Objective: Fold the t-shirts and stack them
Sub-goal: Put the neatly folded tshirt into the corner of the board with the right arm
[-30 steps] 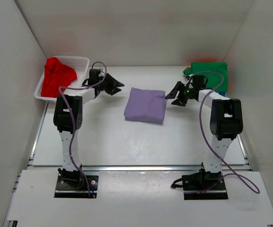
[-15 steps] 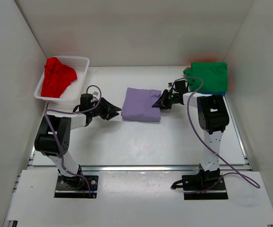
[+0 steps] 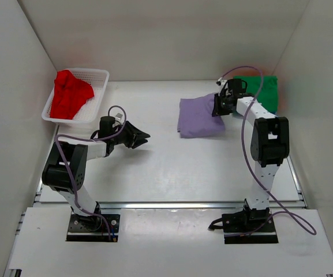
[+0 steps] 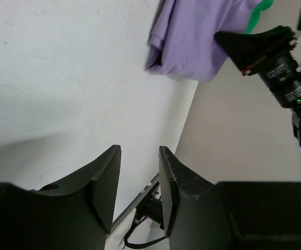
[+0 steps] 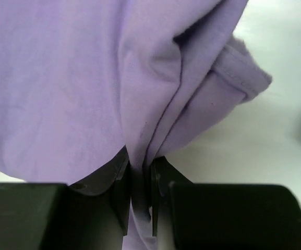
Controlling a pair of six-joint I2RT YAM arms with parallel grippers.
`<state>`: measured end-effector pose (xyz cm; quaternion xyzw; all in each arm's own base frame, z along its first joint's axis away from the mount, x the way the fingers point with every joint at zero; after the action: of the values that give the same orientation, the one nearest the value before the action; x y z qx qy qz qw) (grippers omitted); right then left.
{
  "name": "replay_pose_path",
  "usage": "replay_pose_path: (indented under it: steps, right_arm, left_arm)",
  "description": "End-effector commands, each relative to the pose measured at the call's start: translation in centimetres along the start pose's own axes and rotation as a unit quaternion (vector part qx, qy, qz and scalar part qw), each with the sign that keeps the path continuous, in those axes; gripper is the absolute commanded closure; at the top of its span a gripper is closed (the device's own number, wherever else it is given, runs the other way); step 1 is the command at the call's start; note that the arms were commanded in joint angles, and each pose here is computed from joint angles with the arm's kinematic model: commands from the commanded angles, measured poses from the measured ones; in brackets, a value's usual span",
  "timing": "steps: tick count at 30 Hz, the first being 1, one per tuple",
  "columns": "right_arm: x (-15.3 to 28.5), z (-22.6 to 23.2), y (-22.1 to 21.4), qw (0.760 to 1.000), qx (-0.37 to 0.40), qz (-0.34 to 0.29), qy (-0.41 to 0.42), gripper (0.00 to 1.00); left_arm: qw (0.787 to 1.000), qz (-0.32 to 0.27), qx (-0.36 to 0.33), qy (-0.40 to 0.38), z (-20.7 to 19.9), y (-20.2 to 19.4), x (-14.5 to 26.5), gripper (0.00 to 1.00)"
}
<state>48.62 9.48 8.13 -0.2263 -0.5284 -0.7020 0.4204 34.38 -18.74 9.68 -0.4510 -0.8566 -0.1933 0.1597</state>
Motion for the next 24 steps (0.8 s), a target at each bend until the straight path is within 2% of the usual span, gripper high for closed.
replay_pose_path:
  steps: [1,7,12,13,18,24]
  right_arm:
    - [5.3,-2.1,6.0,0.985,0.118,-0.103,-0.072,1.00]
    - [9.3,-5.5,11.6,0.960,0.180,-0.160,-0.145,1.00]
    - [11.8,-5.3,14.9,0.941,0.210,-0.203,-0.173,1.00]
    - [12.8,-7.2,15.6,0.938,0.198,-0.213,-0.190,1.00]
    - [16.9,-9.9,18.6,0.937,0.148,-0.264,-0.177,1.00]
    - [18.3,-14.5,19.8,0.935,0.117,-0.275,-0.189,1.00]
  left_arm:
    - [1.000,0.006,-0.021,-0.022,-1.3,-0.1,-0.1,0.54]
    - [1.000,-0.004,-0.023,-0.009,-0.5,0.8,0.2,0.56]
    - [1.000,0.002,-0.020,-0.008,-0.1,0.5,-0.1,0.58]
    - [1.000,0.004,-0.017,-0.006,0.1,0.3,-0.1,0.57]
    - [1.000,0.005,-0.018,-0.003,0.3,0.3,-0.2,0.57]
    - [1.000,0.010,-0.016,0.002,0.9,0.1,-0.3,0.57]
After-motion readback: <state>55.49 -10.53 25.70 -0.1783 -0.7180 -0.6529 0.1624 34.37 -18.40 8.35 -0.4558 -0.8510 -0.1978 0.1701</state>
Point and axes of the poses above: each gripper's point midway between its finger pads, its own x axis back along the fingers, its own z axis along the line the jaws close on, y = z × x, the point moved 2 cm from there along x, back along the fingers, and after that the axes turned 9 degrees about -x, right-handed, at the moved point
